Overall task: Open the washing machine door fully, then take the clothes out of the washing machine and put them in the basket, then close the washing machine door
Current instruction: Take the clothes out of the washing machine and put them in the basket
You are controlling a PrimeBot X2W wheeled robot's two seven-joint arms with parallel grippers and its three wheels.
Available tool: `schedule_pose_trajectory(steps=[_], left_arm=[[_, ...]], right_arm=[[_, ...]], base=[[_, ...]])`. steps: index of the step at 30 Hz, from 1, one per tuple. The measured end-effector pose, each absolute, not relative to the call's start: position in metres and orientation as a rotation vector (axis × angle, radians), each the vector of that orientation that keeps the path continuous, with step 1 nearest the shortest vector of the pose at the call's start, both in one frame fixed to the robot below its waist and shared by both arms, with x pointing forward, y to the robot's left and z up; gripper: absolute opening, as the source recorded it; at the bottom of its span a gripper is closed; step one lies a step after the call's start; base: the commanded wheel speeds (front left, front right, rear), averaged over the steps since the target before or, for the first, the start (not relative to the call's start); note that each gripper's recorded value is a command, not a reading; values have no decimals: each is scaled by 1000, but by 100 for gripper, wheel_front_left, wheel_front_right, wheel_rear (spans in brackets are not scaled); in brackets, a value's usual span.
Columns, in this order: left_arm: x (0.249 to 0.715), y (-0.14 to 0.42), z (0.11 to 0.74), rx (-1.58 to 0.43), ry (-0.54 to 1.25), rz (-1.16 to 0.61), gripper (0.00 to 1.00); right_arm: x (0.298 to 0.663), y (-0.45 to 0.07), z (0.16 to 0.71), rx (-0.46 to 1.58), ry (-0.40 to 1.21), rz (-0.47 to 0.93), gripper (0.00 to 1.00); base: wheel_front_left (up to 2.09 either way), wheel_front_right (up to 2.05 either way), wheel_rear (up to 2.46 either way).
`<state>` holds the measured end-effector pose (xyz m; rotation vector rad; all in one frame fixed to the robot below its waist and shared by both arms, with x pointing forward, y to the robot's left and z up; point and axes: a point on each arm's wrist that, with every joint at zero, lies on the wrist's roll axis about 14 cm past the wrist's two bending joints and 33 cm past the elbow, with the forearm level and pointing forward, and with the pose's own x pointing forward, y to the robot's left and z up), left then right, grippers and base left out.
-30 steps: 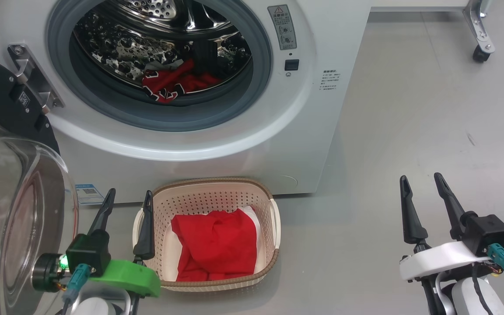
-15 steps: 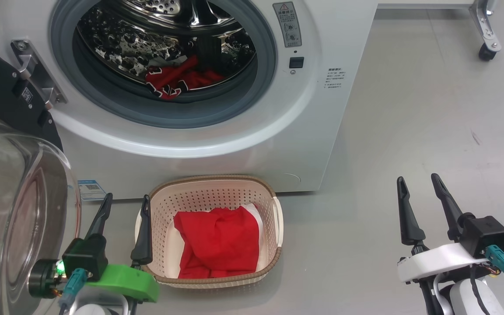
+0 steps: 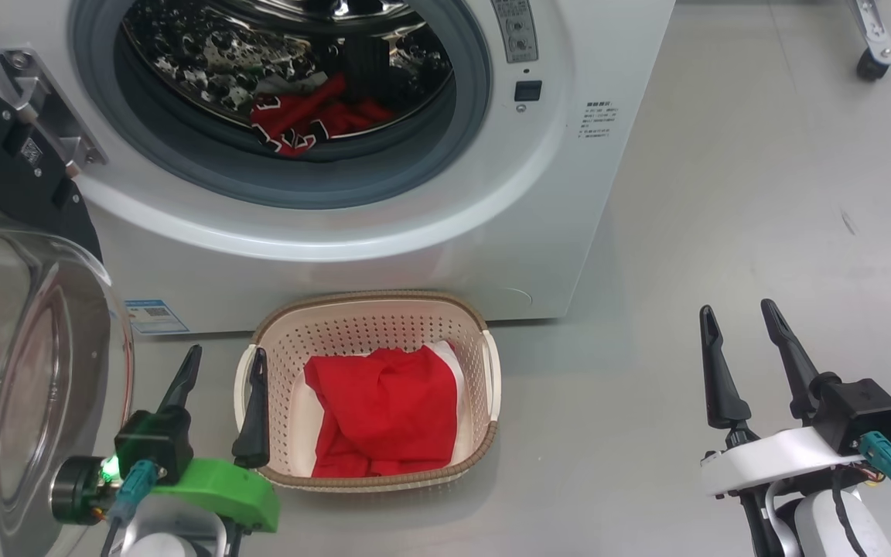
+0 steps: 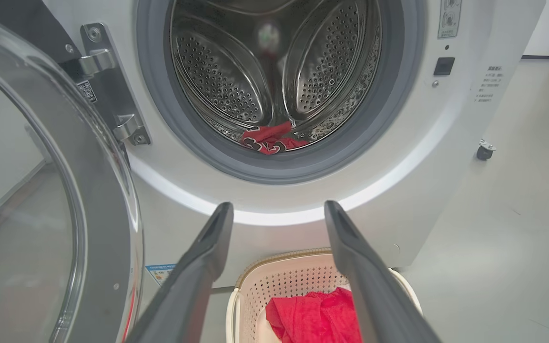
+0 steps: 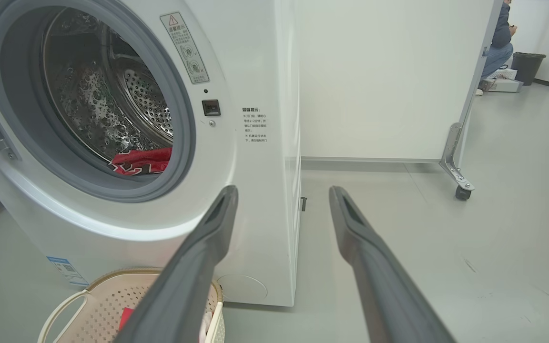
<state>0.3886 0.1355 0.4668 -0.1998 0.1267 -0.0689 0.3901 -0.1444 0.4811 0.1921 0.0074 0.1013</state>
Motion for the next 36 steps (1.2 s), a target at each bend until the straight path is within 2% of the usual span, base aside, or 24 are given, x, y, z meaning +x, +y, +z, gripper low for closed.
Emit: schedule_pose_trajectory(steps=[18,26,36], left_arm=[[465,78,435,-222,305,-270,100],[513,54,428,-168,364,-373,100],[586,59,425,-39,395,-404,100]], right_arm=[[407,-160,454,187,77,50,100],[418,-171,442,184,98,17,100],[430,-176,420,199,142,-4,100]], base=[[0,0,0],[0,0,0],[0,0,0]])
